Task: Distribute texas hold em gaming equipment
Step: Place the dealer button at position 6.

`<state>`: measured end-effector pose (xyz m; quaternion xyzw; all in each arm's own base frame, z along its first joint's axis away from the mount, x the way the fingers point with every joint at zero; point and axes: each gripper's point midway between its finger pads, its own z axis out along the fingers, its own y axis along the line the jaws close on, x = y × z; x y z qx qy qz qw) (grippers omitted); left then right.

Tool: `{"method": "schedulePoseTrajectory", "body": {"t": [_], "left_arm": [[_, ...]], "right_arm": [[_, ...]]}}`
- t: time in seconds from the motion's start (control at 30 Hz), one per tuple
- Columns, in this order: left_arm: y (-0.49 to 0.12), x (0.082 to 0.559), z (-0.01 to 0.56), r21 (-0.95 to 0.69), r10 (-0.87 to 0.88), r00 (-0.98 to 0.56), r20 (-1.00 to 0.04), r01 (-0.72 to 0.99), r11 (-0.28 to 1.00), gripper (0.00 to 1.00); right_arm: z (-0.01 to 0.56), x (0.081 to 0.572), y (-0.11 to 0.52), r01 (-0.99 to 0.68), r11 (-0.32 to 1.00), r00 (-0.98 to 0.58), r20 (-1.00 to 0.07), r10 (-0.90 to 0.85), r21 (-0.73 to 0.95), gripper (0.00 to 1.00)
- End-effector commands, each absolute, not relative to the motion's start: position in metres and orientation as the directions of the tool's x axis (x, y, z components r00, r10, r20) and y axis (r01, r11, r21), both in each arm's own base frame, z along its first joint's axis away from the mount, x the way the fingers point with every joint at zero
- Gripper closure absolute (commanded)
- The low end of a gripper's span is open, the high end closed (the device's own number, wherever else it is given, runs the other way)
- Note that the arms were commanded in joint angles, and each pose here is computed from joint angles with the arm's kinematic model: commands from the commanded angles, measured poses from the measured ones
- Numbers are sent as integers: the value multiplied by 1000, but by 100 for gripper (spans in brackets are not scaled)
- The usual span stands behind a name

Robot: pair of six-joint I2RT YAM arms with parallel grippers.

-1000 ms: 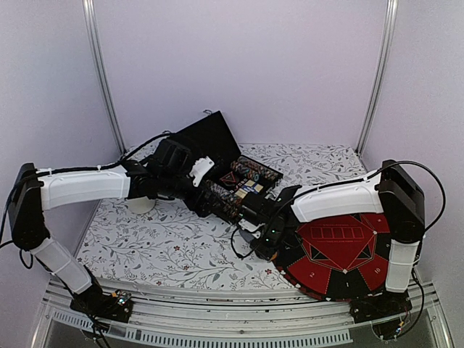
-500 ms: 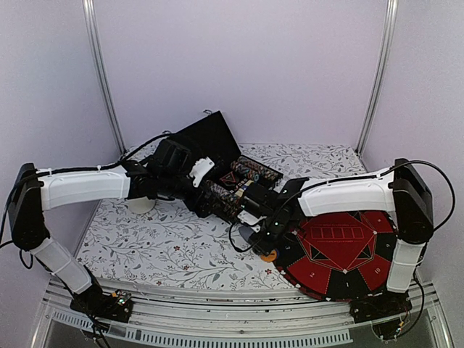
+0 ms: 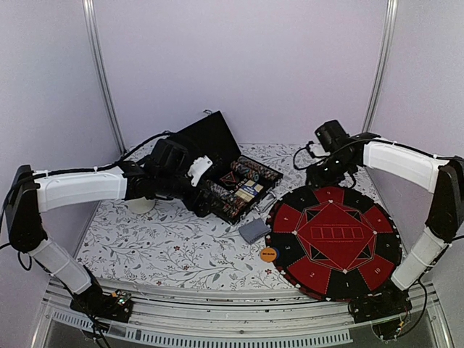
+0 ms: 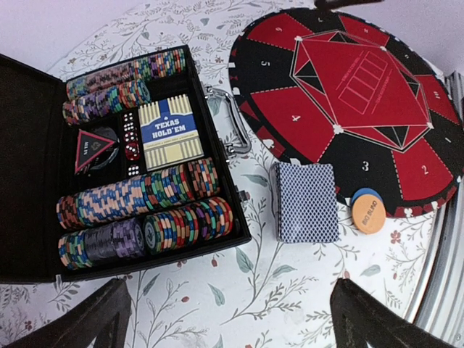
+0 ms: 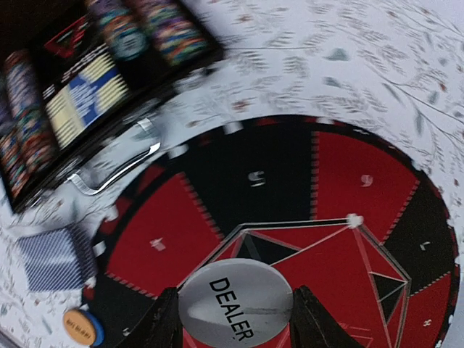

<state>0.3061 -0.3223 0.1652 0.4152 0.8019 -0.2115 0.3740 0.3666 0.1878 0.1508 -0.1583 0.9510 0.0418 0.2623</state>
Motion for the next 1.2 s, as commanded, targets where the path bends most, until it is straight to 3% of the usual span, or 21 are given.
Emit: {"method": "schedulePoseTrajectory", "body": {"t": [0.0,0.2,0.5,0.83,1.17], "left_arm": [[-322,309,178,-16,486,-341,-805,831,556,2],[-318,309,177,-10,491,-340,-802,829,559,2],[-318,313,172,-12,498,-342,-797,833,554,2],[-315,319,171,-3,504,-348,-790,825,565,2],[-313,319,170,-3,506,-353,-787,822,570,2]], "right_arm": [[141,417,122,-150,988,-837,-529,-137,-19,87],[99,463,60,-9,1000,-874,-486,-13,-10,95],[39,484,48,11,1000,-915,-402,3,-17,96],[10,495,35,24,998,-933,-361,4,-52,97],[20,490,17,54,994,-928,-371,15,-95,97]]}}
